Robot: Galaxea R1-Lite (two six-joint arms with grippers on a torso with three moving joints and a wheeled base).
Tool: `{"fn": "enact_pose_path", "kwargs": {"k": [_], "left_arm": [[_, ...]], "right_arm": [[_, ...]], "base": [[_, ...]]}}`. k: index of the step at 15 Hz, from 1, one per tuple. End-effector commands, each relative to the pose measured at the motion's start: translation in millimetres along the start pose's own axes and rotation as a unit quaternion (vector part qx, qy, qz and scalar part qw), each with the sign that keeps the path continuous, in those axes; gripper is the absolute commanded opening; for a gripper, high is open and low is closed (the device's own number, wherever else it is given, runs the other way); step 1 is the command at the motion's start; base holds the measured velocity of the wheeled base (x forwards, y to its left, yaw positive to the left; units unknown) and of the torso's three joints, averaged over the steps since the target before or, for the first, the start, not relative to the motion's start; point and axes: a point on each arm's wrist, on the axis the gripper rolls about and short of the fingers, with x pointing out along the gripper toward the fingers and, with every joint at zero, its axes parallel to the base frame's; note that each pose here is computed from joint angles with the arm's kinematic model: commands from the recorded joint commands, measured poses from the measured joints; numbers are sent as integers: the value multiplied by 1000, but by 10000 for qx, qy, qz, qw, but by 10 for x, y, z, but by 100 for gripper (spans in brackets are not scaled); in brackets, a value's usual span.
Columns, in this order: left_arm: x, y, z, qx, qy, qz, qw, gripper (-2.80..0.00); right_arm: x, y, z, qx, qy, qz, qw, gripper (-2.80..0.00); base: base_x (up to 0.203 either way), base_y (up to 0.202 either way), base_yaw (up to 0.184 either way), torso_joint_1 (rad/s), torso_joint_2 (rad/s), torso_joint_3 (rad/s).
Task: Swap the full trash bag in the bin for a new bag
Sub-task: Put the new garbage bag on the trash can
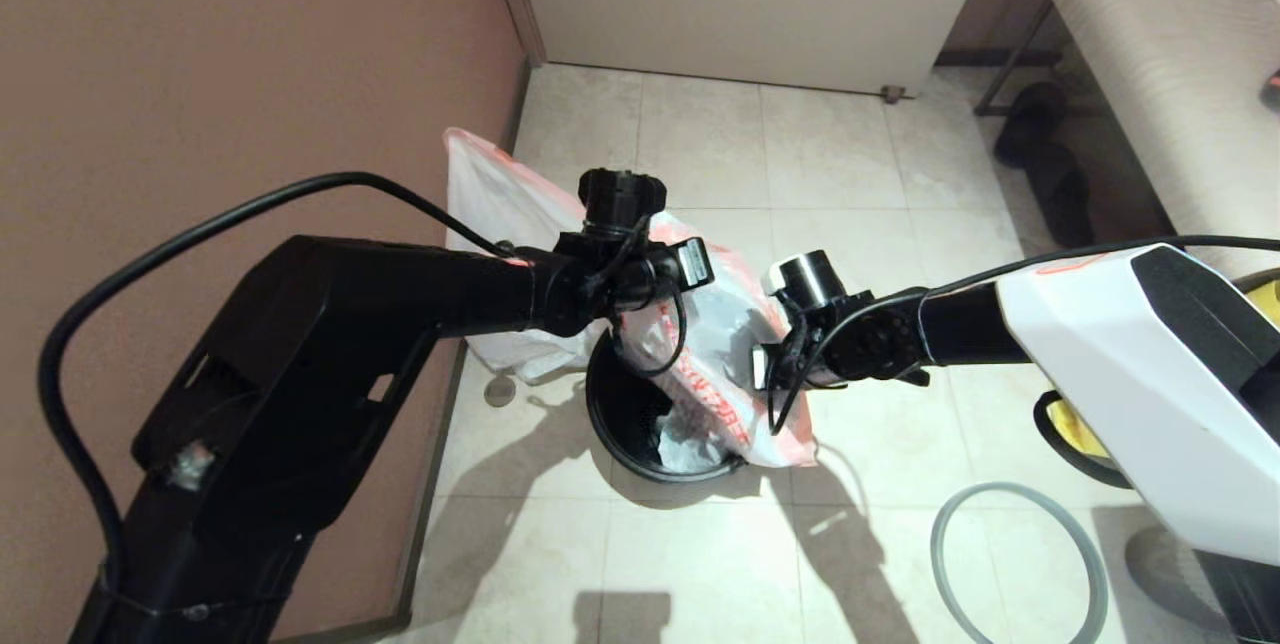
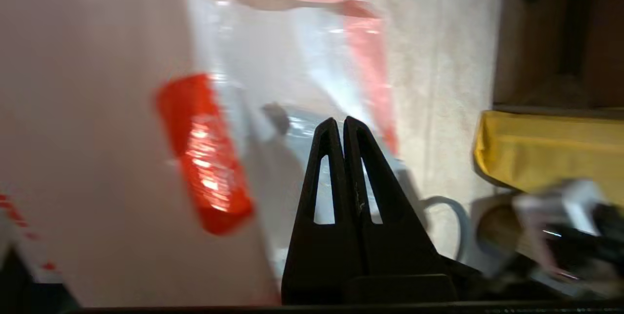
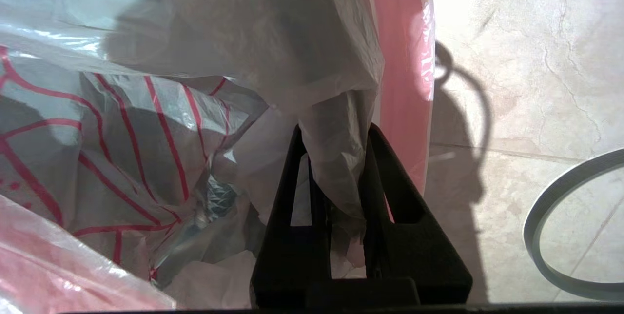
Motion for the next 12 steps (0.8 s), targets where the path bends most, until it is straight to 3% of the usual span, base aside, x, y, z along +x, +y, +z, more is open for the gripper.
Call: {"fn": "enact_pose_path", "kwargs": {"k": [1, 6, 12], "left_arm": [[115, 121, -112, -22, 100, 218, 9997, -280], [154, 456, -71, -114, -345, 1531, 9875, -280], [18, 416, -91, -482, -30, 1934, 9799, -280]], "right_arm": [[-84, -7, 47, 28, -67, 20, 10000, -280], [-135, -68, 82, 9, -71, 60, 10000, -280], [17, -187, 99, 93, -59, -69, 9999, -280]], "base": [[0, 0, 0, 0, 0, 0], [0, 0, 0, 0, 0, 0], [0, 0, 0, 0, 0, 0]]}}
